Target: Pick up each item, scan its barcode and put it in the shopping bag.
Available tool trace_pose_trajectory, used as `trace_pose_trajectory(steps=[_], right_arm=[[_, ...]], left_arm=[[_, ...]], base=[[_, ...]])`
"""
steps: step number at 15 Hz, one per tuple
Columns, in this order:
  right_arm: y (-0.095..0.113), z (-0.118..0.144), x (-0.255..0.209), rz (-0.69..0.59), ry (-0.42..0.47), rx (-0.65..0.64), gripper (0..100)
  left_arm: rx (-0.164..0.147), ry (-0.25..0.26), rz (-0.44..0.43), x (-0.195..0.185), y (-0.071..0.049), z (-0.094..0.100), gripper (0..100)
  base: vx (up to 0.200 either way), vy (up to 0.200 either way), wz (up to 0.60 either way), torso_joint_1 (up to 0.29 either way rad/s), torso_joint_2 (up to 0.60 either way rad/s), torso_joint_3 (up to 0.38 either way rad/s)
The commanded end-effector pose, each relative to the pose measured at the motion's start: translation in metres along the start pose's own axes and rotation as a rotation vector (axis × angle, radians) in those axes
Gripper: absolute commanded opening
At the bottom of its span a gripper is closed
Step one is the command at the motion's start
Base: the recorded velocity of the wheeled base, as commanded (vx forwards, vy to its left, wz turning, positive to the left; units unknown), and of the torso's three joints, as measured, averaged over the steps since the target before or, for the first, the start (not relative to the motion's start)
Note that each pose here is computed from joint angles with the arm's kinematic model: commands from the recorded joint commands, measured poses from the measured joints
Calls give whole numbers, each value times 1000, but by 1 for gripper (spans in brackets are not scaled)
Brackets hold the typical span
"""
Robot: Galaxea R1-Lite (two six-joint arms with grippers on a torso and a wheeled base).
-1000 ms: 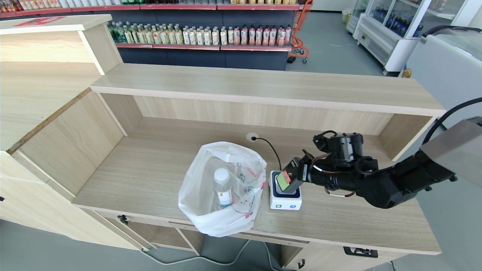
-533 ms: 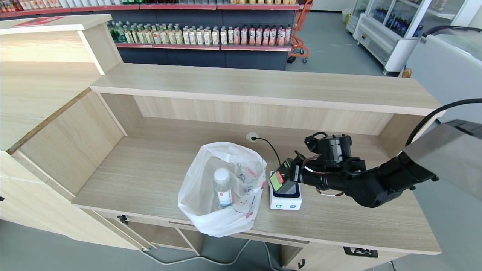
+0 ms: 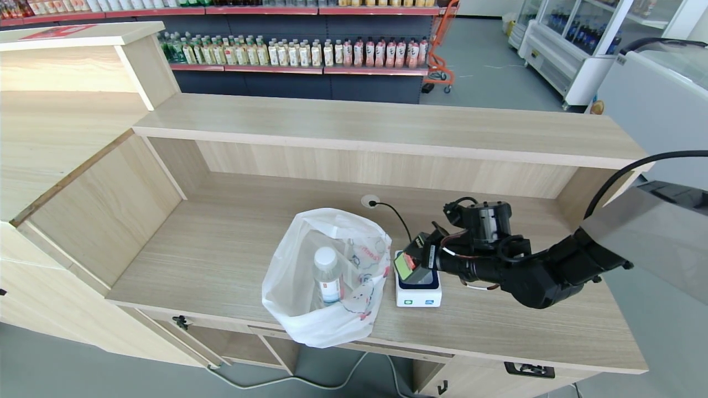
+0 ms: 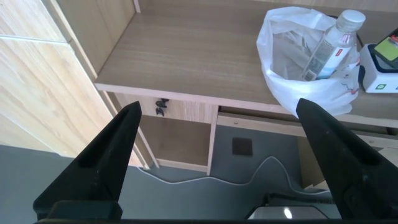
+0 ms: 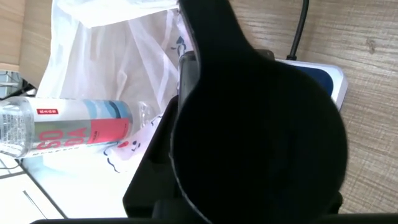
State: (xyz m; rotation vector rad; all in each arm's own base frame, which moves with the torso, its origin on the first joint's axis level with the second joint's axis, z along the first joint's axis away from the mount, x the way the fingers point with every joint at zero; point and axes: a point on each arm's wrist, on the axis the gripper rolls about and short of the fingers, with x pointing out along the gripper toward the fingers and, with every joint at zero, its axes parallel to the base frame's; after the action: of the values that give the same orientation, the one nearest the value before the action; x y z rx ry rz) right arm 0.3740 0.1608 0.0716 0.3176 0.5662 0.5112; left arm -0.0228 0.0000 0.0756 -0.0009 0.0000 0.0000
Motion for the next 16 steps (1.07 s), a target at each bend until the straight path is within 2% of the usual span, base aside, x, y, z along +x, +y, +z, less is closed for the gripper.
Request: trace_pose_trajectory(steps=[1,4,7,8,10,13,14,16], right_arm=[[4,6,-6,5,-20,-4,0],[17,36,-40,12,-118,-49,0],[31,73,-86,20,-262,-176,0],[39,80,-98,26,-277,-207,0],[54,76,-112,37,-216,-229,0],[63,70,-98,47,-181,-259,0],[61,70,-89,42,-175,-282,0],[50,63,-71,17,-132,-306,0]], left_arm=[[-1,0,0,0,0,0,100],[-1,0,0,0,0,0,100],[-2,0,0,0,0,0,100],[-1,0,0,0,0,0,100],[-1,0,0,0,0,0,100],[-1,0,0,0,0,0,100],[1,0,0,0,0,0,100],[1,0,-2,0,0,0,100]], base=[[0,0,0,0,0,0],[0,0,0,0,0,0],[0,0,0,0,0,0],[0,0,0,0,0,0],[0,0,0,0,0,0],[0,200,0,-3,1,5],[0,200,0,2,-2,2],[0,0,0,0,0,0]])
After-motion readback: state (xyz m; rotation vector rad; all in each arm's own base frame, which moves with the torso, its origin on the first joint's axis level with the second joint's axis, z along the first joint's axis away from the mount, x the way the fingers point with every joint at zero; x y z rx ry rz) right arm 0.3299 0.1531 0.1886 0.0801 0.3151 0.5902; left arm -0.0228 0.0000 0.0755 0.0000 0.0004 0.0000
